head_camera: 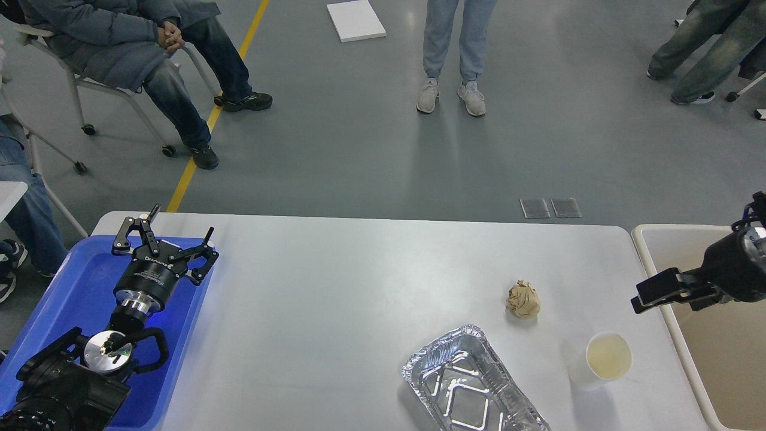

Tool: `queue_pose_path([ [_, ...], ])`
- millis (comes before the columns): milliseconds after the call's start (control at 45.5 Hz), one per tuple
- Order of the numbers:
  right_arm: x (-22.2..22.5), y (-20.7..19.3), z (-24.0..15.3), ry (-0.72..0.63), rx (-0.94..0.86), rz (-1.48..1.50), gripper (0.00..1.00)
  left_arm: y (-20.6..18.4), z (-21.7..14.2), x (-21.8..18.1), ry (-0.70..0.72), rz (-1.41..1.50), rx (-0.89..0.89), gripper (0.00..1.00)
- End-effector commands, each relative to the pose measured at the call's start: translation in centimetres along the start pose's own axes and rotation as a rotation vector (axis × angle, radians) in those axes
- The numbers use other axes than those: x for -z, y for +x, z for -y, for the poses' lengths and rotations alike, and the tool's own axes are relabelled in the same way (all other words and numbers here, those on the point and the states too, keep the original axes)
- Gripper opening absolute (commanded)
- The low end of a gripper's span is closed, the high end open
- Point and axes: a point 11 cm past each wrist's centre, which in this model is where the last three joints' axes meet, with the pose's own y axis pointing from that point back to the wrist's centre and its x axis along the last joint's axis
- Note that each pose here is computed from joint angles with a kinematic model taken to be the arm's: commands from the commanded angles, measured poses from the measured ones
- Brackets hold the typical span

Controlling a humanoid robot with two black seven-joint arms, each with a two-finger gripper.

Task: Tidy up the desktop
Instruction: 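Lower the right gripper toward the small white paper cup, then close the right gripper around the white paper cup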

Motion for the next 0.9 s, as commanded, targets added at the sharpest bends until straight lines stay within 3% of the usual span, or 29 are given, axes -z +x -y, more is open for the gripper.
queue_pose_path([
  [0,-0.8,-1.1,2.4,0.01,0.005,0.015,1.0,0.0,0.0,0.0,0.0,0.0,0.0,1.0],
  [528,-2.5,-3.8,10.6,0.023,0.02,0.076,1.0,0.0,0.0,0.0,-0.001,0.0,0.0,1.0],
  [880,-2.5,-4.4,12.6,0.021,0.009,0.07,0.99,0.0,0.0,0.0,0.0,0.0,0.0,1.0],
])
